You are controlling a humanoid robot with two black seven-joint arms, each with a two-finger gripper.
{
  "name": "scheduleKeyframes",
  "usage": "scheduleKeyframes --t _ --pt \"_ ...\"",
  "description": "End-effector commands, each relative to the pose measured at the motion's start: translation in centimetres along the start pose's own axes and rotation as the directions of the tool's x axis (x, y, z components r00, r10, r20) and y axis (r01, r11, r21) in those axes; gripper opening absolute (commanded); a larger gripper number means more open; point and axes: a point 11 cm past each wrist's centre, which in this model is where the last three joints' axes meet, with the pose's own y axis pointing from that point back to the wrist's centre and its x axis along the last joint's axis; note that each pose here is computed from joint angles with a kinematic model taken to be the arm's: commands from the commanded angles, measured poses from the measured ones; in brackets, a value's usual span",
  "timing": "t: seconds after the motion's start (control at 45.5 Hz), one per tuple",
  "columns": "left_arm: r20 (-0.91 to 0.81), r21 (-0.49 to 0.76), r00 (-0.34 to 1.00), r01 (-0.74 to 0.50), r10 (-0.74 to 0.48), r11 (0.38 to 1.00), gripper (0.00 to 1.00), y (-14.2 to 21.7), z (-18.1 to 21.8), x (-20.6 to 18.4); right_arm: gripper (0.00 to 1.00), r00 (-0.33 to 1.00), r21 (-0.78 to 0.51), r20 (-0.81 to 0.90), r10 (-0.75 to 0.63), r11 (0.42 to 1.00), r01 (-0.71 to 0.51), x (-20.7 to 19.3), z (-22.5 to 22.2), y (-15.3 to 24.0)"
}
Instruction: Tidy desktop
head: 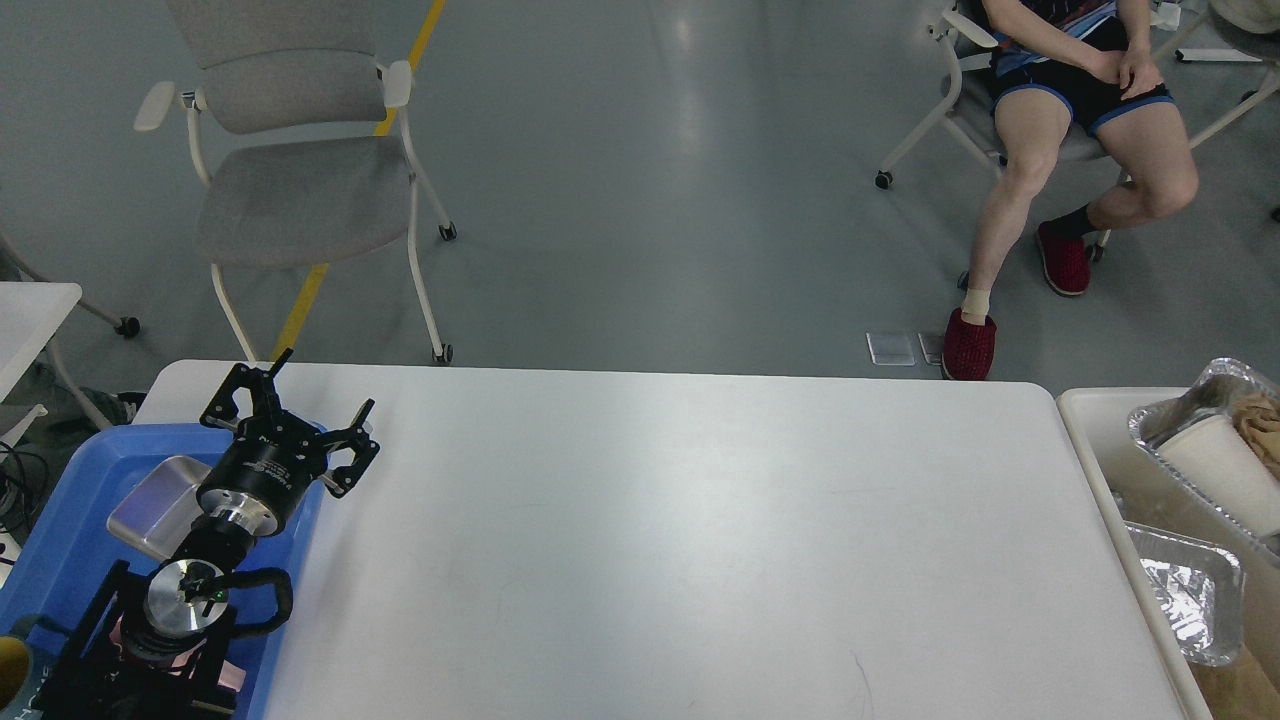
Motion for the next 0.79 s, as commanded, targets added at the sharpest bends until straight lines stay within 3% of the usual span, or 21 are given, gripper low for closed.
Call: scheduleKeyframes --t 0.0,0.066,0.132,0.154,0.176,0.351,0.483,0.593,0.681,0.768 --pt "0.001 0.001 1.000 -0.002 0.002 1.000 0.97 0.1 0.0 0.1 0.00 0.999 -0.045 0.040 0.031 0.999 -0.030 0.5 2.1 -0.5" --pt "0.003 0.001 1.000 -0.004 0.004 1.000 0.97 0.1 0.0 0.2 0.26 0.996 -0.060 0.066 0.062 0.997 -0.058 0.3 2.6 -1.2" --pt "0.004 0.002 1.000 -0.004 0.004 1.000 0.97 0.2 0.0 0.2 0.77 0.987 -0.080 0.098 0.125 0.990 -0.118 0.5 3.3 -1.7" --pt "0.004 0.002 1.000 -0.005 0.005 1.000 0.97 0.2 0.0 0.3 0.92 0.981 -0.090 0.112 0.156 0.985 -0.146 0.8 3.6 -1.8" --pt "0.004 0.002 1.000 -0.005 0.005 1.000 0.97 0.2 0.0 0.3 1.00 0.975 -0.098 0.125 0.182 0.981 -0.171 0.9 3.8 -2.0" --pt "0.003 0.004 1.000 -0.008 0.008 1.000 0.97 0.4 -0.1 0.4 1.00 0.956 -0.106 0.210 0.203 0.977 -0.184 0.0 4.5 -3.0" --pt "0.003 0.004 1.000 -0.010 0.010 1.000 0.97 0.4 -0.1 0.4 1.00 0.937 -0.041 0.309 0.166 0.986 -0.161 -0.3 2.9 -3.2" --pt "0.003 0.007 1.000 -0.009 0.009 1.000 0.97 0.4 -0.1 0.4 1.00 0.883 0.152 0.469 0.032 0.982 -0.116 -2.2 -3.9 -4.0" --pt "0.003 0.004 1.000 -0.010 0.010 1.000 0.97 0.4 -0.1 0.4 1.00 0.803 0.319 0.578 -0.145 0.946 -0.059 -5.5 -9.6 -4.8" --pt "0.001 0.005 1.000 -0.010 0.010 1.000 0.97 0.4 -0.2 0.5 1.00 0.772 0.429 0.575 -0.271 0.903 -0.002 -8.7 -13.8 -5.0"
